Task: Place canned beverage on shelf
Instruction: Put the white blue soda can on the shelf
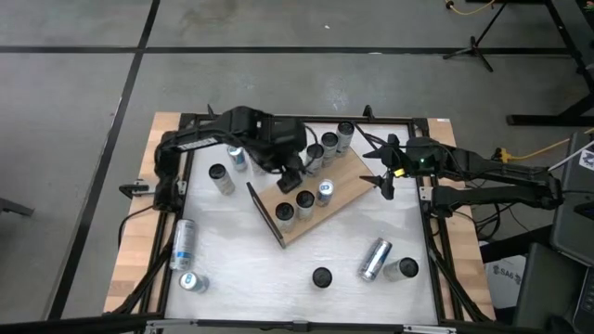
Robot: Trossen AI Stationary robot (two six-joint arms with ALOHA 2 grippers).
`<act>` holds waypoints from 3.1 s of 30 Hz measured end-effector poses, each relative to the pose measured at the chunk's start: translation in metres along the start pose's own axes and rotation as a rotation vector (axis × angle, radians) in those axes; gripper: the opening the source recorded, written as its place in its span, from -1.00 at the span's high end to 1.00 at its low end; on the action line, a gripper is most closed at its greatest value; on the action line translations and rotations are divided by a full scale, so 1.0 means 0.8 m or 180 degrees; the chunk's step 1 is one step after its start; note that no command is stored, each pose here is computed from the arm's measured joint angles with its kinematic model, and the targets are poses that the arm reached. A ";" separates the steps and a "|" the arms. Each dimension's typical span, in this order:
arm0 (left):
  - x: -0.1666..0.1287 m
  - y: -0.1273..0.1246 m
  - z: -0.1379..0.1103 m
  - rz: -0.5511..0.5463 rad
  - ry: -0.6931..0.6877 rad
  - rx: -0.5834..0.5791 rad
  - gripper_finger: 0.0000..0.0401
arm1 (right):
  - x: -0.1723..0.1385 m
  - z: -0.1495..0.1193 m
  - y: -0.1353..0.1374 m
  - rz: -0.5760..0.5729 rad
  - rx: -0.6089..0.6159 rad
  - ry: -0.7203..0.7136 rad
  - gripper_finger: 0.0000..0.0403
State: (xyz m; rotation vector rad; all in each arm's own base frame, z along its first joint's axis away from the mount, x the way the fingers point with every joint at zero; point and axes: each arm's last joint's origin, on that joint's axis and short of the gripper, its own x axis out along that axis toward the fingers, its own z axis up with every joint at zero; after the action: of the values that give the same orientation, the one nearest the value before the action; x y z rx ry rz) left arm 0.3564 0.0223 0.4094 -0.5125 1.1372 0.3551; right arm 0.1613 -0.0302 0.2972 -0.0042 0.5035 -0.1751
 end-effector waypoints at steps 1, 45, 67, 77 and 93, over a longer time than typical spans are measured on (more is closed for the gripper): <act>-0.001 -0.006 -0.004 -0.0020 0.0003 -0.0001 -0.72 | 0.000 0.000 0.000 0.0000 0.0001 -0.0003 -0.57; 0.061 0.027 -0.321 0.1481 0.1780 -0.2013 -0.72 | 0.000 0.000 0.000 0.0000 0.0001 -0.0002 -0.57; 0.141 0.073 -0.373 0.2173 0.1681 -0.2310 -0.72 | 0.000 0.000 0.000 0.0000 0.0000 -0.0002 -0.57; 0.170 0.079 -0.383 0.1904 0.1642 -0.2417 -0.72 | 0.000 0.000 0.000 0.0000 0.0001 -0.0002 -0.57; 0.191 0.097 -0.398 0.1969 0.1607 -0.2567 -0.62 | 0.000 0.000 0.000 0.0000 0.0000 -0.0002 -0.57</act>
State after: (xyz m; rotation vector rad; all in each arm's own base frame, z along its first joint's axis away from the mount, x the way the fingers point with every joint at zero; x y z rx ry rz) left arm 0.1314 -0.0882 0.1488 -0.9841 1.6244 1.3070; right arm 0.1614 -0.0302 0.2973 -0.0042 0.5028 -0.1751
